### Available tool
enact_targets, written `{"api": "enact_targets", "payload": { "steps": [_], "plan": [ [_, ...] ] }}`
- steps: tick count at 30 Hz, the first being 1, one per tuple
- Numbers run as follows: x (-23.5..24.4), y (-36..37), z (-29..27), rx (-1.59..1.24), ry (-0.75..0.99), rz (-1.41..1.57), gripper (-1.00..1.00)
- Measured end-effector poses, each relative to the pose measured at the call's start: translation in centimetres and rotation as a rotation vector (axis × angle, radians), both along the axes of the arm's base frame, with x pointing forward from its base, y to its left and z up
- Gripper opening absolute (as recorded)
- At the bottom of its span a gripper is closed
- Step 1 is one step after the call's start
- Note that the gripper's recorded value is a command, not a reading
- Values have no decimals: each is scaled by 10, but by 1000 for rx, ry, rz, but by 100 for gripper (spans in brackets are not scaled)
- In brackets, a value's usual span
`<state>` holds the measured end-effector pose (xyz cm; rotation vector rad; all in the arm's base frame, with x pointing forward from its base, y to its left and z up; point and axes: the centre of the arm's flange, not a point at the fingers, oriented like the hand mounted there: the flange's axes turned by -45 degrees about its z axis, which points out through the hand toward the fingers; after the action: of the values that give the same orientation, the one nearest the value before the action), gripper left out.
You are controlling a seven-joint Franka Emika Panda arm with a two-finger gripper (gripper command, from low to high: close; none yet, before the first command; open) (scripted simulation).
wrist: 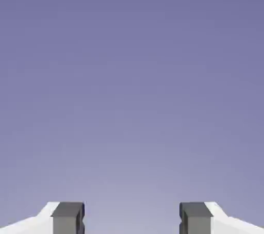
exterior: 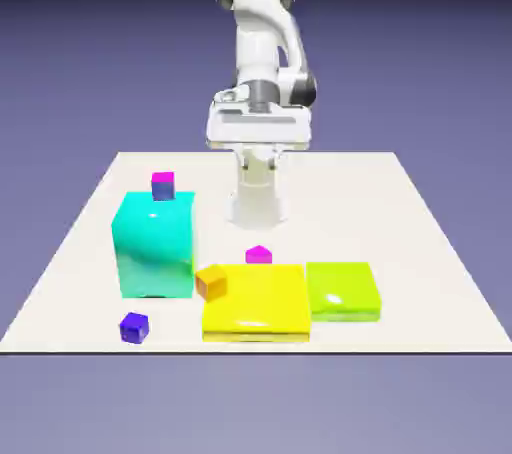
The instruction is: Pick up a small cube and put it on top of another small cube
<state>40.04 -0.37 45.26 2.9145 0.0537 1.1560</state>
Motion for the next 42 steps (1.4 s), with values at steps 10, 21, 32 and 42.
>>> {"api": "enact_targets", "payload": {
  "steps": [10, 21, 32, 42],
  "plan": [
    [78, -79, -68, 86, 341, -114, 0],
    [125, -175, -167, 144, 681, -224, 0],
    [138, -262, -259, 152, 971, -301, 0],
    [135, -268, -291, 151, 994, -304, -100]
  ]
}}
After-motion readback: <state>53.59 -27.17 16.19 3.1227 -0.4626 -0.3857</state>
